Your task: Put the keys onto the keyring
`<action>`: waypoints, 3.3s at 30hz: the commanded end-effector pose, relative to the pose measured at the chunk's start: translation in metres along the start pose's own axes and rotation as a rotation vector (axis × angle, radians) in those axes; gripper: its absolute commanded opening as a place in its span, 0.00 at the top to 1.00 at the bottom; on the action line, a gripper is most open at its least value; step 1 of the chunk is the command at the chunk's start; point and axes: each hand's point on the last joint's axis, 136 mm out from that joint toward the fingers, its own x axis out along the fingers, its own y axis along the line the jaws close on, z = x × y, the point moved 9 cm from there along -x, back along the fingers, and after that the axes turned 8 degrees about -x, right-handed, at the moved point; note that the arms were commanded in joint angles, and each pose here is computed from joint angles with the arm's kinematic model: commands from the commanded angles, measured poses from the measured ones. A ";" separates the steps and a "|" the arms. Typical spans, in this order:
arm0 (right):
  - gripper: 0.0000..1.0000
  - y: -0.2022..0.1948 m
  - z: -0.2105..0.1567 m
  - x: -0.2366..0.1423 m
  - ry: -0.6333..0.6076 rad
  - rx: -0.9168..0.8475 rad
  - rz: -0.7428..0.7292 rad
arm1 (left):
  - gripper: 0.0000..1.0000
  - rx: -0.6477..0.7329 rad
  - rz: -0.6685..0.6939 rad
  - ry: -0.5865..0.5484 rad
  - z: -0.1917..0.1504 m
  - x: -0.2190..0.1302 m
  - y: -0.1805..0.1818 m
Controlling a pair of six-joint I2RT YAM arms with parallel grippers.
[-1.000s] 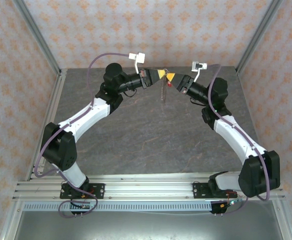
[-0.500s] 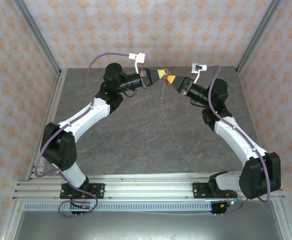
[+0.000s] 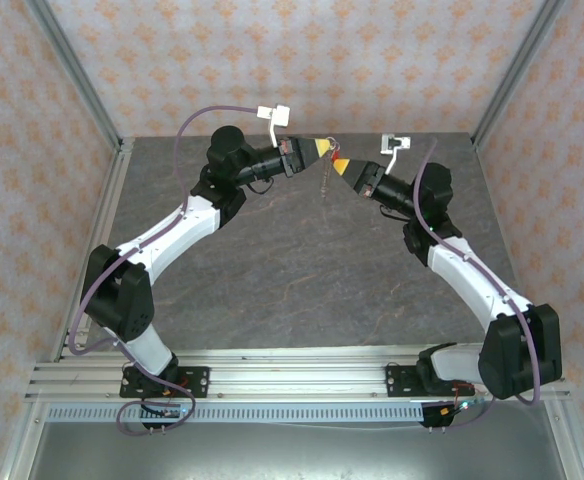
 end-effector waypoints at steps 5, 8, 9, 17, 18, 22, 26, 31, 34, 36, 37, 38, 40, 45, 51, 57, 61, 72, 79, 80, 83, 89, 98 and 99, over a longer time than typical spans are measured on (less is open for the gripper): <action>0.72 0.011 -0.004 -0.013 -0.012 -0.088 -0.048 | 1.00 0.071 -0.063 -0.046 0.013 0.000 -0.024; 0.54 0.020 0.001 -0.019 -0.024 -0.130 -0.068 | 1.00 0.072 -0.065 -0.043 0.014 0.000 -0.024; 0.52 0.021 0.003 -0.019 -0.025 -0.135 -0.070 | 1.00 0.073 -0.068 -0.043 0.014 0.000 -0.026; 0.46 0.020 0.015 -0.007 -0.014 -0.149 -0.059 | 1.00 0.070 -0.080 -0.033 0.013 0.001 -0.026; 0.46 0.019 0.017 -0.005 -0.012 -0.149 -0.056 | 1.00 0.070 -0.082 -0.033 0.013 0.001 -0.027; 0.46 0.016 0.023 0.003 -0.011 -0.144 -0.038 | 1.00 0.069 -0.088 -0.031 0.013 0.001 -0.028; 0.46 0.011 0.025 0.010 0.000 -0.126 -0.008 | 1.00 0.070 -0.093 -0.030 0.014 0.001 -0.029; 0.54 0.012 0.021 0.009 0.007 -0.121 0.013 | 1.00 0.069 -0.091 -0.031 0.013 0.001 -0.028; 0.66 0.013 0.019 0.006 0.012 -0.123 0.018 | 1.00 0.069 -0.090 -0.032 0.014 0.001 -0.028; 0.72 0.015 0.018 0.005 0.012 -0.127 0.019 | 1.00 0.067 -0.089 -0.030 0.014 0.002 -0.027; 0.76 0.015 0.017 0.004 0.014 -0.127 0.019 | 1.00 0.068 -0.090 -0.030 0.014 0.002 -0.028; 0.79 0.016 0.016 0.003 0.015 -0.129 0.020 | 1.00 0.067 -0.089 -0.030 0.013 0.002 -0.027; 0.87 0.016 0.015 0.002 0.019 -0.130 0.021 | 1.00 0.067 -0.089 -0.030 0.014 0.002 -0.027; 1.00 0.017 0.011 -0.001 0.030 -0.134 0.017 | 1.00 0.068 -0.087 -0.034 0.014 0.002 -0.027; 1.00 0.015 0.002 -0.006 0.043 -0.124 0.016 | 1.00 0.069 -0.088 -0.038 0.014 0.002 -0.028; 1.00 0.014 -0.007 -0.014 0.058 -0.138 -0.007 | 1.00 0.071 -0.086 -0.041 0.015 0.001 -0.028; 0.93 0.017 -0.009 -0.022 0.045 -0.154 -0.072 | 1.00 0.072 -0.087 -0.040 0.014 0.001 -0.028; 0.45 0.023 0.004 -0.041 -0.055 -0.256 -0.340 | 1.00 0.066 -0.088 -0.041 0.015 0.003 -0.027; 0.44 0.026 0.006 -0.043 -0.091 -0.278 -0.373 | 1.00 0.067 -0.089 -0.040 0.015 0.003 -0.027; 0.44 0.029 0.006 -0.041 -0.091 -0.286 -0.372 | 1.00 0.066 -0.089 -0.039 0.015 0.004 -0.026; 0.44 0.037 0.003 -0.032 -0.061 -0.334 -0.378 | 1.00 0.063 -0.090 -0.038 0.015 0.004 -0.026; 0.44 0.049 0.000 -0.015 -0.038 -0.406 -0.401 | 1.00 0.061 -0.091 -0.038 0.014 0.005 -0.026; 0.44 0.049 0.007 0.000 -0.040 -0.434 -0.425 | 1.00 0.060 -0.092 -0.037 0.014 0.006 -0.025; 0.45 0.048 0.008 0.000 -0.047 -0.437 -0.435 | 1.00 0.059 -0.092 -0.037 0.014 0.006 -0.025</action>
